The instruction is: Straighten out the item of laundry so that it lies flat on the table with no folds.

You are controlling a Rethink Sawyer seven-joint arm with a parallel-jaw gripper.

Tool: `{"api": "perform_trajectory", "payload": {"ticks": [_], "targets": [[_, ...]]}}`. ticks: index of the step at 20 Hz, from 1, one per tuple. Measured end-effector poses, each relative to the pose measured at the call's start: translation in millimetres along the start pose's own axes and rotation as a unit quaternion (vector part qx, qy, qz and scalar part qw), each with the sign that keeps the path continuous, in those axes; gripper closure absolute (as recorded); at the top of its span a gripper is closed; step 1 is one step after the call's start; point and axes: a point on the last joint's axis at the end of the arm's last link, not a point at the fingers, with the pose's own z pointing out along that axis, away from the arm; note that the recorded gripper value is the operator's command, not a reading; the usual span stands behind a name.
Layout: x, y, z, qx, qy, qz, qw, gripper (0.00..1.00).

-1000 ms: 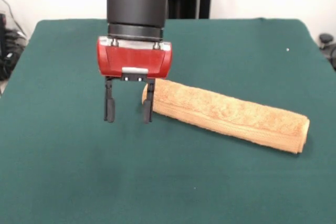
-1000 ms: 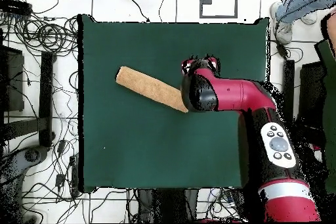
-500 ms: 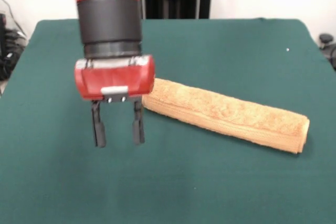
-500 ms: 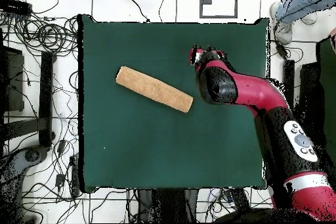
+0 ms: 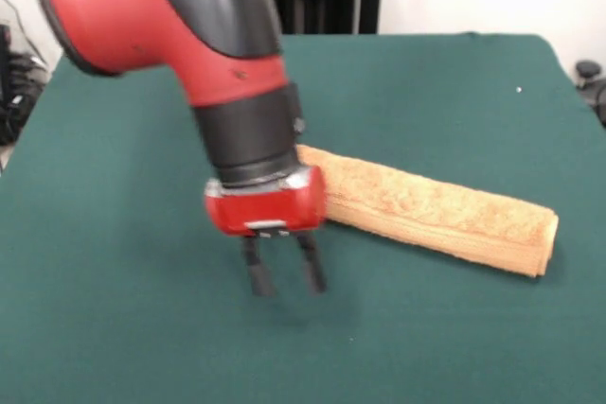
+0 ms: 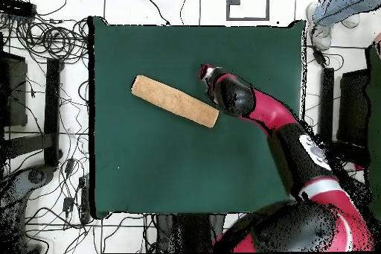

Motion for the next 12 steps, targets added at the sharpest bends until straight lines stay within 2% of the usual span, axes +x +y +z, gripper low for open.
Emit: {"api": "perform_trajectory", "payload": {"ticks": [3, 6, 8, 12], "targets": [[26, 36, 14, -0.007, 0.049, -0.014, 0.9987, 0.00], [38, 60, 18, -0.022, 0.095, 0.000, 0.9953, 0.00], [42, 68, 18, -0.029, 0.118, 0.013, 0.9925, 0.00], [55, 84, 16, -0.053, 0.188, 0.053, 0.9794, 0.00]]}}
